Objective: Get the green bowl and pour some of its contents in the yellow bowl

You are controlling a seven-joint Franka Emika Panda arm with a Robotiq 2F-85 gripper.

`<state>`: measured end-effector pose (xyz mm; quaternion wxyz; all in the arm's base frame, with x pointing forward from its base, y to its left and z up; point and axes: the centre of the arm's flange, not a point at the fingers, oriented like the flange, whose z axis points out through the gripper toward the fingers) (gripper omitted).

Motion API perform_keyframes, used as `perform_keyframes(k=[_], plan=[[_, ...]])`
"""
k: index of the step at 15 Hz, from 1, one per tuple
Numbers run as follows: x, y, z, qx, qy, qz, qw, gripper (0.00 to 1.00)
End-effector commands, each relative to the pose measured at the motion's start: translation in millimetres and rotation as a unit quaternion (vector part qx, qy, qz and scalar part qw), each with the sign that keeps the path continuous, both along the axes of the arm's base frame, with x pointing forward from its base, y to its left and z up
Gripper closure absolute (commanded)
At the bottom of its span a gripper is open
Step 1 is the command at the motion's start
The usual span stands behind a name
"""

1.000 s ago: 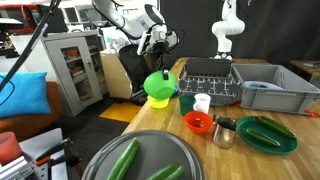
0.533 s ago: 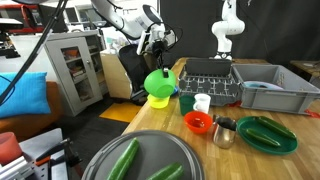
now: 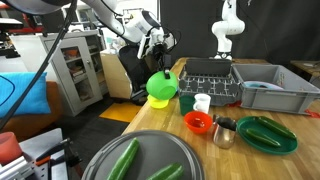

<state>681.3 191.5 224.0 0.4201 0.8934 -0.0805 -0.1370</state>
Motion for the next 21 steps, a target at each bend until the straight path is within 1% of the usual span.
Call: perform_keyframes(k=[1,8,12,21], plan=[[11,9,4,-0.032,0.01,0.01,0.9994,0.99],[9,21,3,-0.071,0.016,0.02,0.9971,0.99],[10,26,4,-0.081,0.012,0.024,0.9964,0.99],[13,38,7,-0.089,0.007,0.038,0.9953,0.99]])
